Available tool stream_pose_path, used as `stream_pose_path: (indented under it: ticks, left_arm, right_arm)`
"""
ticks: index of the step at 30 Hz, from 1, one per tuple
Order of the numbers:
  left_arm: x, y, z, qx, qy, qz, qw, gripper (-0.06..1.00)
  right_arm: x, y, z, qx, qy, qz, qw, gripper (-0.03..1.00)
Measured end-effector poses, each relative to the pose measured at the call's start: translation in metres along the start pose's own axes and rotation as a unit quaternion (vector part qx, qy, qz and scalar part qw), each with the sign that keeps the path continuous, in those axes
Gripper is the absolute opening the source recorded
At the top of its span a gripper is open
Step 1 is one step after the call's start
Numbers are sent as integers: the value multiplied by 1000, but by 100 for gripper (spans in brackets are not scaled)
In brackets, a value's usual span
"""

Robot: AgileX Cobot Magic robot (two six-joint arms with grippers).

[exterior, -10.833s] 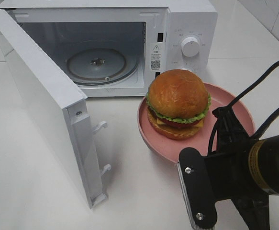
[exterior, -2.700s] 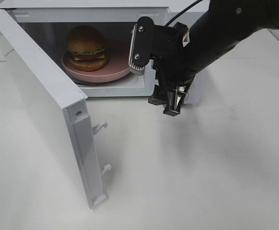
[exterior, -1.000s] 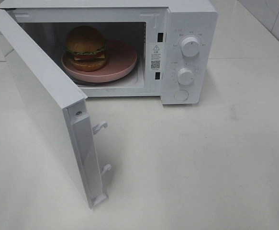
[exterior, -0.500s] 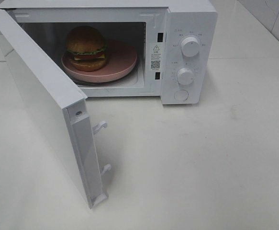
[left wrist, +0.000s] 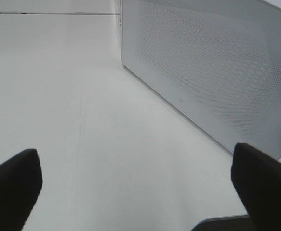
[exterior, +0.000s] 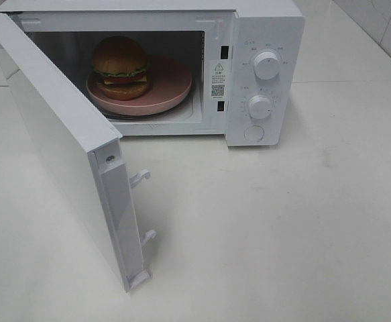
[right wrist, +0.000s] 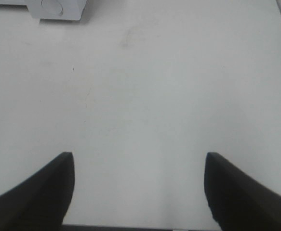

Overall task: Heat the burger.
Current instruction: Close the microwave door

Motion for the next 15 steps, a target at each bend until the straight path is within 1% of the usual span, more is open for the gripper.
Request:
stream_pose_path:
  ticks: [1, 2, 4, 5, 6, 7, 9, 10, 15]
  left_arm:
    - [0, 0, 0, 0, 0, 0, 1000, 99]
    - [0, 0, 0, 0, 0, 0, 1000, 99]
    - [0, 0, 0, 0, 0, 0, 1000, 99]
    - [0, 0, 0, 0, 0, 0, 1000, 99]
    - [0, 0, 0, 0, 0, 0, 1000, 99]
    - [0, 0, 0, 0, 0, 0, 1000, 99]
    - [0, 0, 0, 0, 0, 0, 1000, 99]
    - [0, 0, 0, 0, 0, 0, 1000, 99]
    - [0, 0, 0, 0, 0, 0, 1000, 99]
  right_arm:
    - [0, 0, 0, 0, 0, 0, 1000, 73]
    - [2, -1, -4, -1, -17, 4, 1000, 73]
    - [2, -2, -6, -2, -24, 5, 1000, 73]
    - [4, -3, -11, -5, -42, 8, 999, 73]
    - [4, -3, -11, -5, -42, 8, 999, 73]
    - [7, -3, -15, -10, -61, 9, 998, 73]
    - [8, -4, -17, -12, -68, 10, 998, 73]
    - [10, -5, -22, -16, -85, 11, 996, 73]
    - [11, -5, -24, -18, -94, 12, 995, 73]
Point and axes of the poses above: a point on each arm's last joint axis where the gripper is mounted, z pointing out along that axis toward the gripper, y along the wrist's bending axis when the last joint is at zero, x = y × z, the point moved 3 cm from there along z, pointing out along that axis toward the gripper, and after that the axes turned 7 degrees about z, right-handed, at the moved point
